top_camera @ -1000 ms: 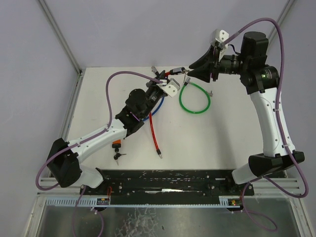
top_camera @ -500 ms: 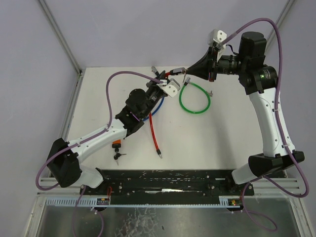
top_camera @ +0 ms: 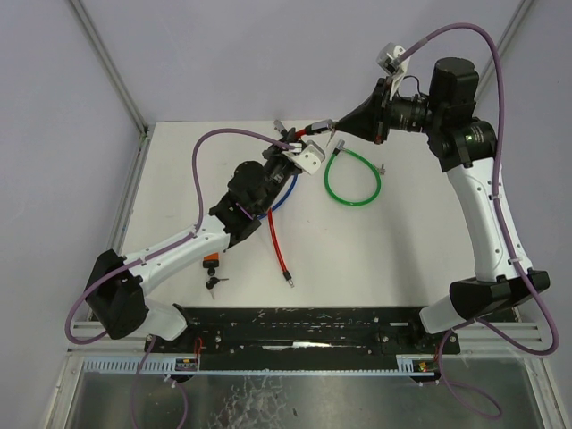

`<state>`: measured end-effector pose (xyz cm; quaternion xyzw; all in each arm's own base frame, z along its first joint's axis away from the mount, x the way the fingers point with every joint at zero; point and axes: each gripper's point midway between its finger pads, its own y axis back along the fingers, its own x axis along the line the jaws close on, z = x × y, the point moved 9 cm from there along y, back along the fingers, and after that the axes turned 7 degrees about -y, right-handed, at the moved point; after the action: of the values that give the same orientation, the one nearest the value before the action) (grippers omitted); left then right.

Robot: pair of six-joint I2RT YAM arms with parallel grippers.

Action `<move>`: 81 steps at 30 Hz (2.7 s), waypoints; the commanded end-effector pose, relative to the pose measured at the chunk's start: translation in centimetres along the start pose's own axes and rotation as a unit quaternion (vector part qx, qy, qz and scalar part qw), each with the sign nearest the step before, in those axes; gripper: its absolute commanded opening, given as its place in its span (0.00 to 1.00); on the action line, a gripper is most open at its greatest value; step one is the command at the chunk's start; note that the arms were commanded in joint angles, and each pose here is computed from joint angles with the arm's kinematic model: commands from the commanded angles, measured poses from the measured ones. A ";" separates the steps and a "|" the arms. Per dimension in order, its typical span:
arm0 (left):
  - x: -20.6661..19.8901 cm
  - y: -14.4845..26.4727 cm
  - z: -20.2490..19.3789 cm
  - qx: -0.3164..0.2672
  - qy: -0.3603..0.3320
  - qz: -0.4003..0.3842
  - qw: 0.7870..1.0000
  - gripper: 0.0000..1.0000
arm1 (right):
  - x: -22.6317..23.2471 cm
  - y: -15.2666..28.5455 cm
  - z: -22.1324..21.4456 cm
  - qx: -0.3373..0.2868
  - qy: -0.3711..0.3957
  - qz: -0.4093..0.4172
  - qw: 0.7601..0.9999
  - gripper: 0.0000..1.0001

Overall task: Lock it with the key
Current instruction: Adjust the key in the lock, then lock the lock.

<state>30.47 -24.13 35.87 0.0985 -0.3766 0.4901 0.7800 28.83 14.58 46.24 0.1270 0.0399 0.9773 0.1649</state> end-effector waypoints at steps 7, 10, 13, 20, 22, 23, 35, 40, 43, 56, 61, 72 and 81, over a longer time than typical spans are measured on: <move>2.2 0.1 1.5 -0.035 -0.008 0.084 0.996 0.00 | 0.4 -0.9 0.1 -0.011 -0.150 -0.001 0.989 0.00; 2.6 0.3 1.2 -0.027 -0.020 0.112 0.993 0.00 | 0.2 -1.1 -0.5 -0.011 -0.186 -0.010 0.983 0.00; 2.9 0.6 1.0 -0.023 -0.041 0.137 0.990 0.00 | -0.2 -1.5 -1.2 -0.015 -0.223 -0.015 0.974 0.01; 2.7 0.7 0.4 -0.013 -0.069 0.154 0.986 0.00 | -0.5 -1.6 -1.3 -0.008 -0.234 -0.004 0.972 0.23; 2.4 0.7 0.0 -0.009 -0.069 0.152 0.986 0.00 | -0.5 -0.8 -0.8 -0.020 -0.211 -0.009 0.977 0.37; 2.2 0.7 -0.2 -0.005 -0.070 0.151 0.986 0.00 | -0.6 -0.3 -0.6 -0.027 -0.204 -0.010 0.979 0.40; 1.0 0.3 0.3 -0.010 0.048 0.090 0.995 0.00 | -1.1 2.7 -5.6 -0.042 0.011 0.095 0.995 0.91; 1.3 0.0 2.9 -0.040 0.176 0.047 0.982 0.00 | -2.3 0.4 -9.5 -0.068 0.065 0.133 0.987 1.00; 2.0 -0.3 4.7 -0.059 0.241 0.038 0.968 0.00 | -2.4 -1.6 -10.1 -0.092 0.060 0.149 0.983 1.00; 3.9 0.1 8.2 -0.092 0.404 0.040 0.909 0.00 | -2.5 -7.4 -9.8 -0.137 -0.002 0.171 0.976 0.90; 3.7 -0.1 8.7 -0.095 0.427 0.034 0.899 0.00 | -2.8 -8.5 -10.2 -0.118 -0.012 0.162 0.980 0.83; 3.7 0.1 9.8 -0.109 0.438 0.014 0.892 0.00 | -2.6 -9.3 -8.6 -0.090 0.007 0.200 0.976 0.23; 4.3 2.5 10.3 -0.158 0.429 -0.016 0.889 0.29 | 1.1 -6.8 -5.8 -0.084 0.017 0.285 0.955 0.00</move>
<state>26.79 -26.64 42.88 -0.1724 -0.0477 0.4510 0.8744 31.10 21.86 35.29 0.1587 -0.0591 0.9843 -0.0505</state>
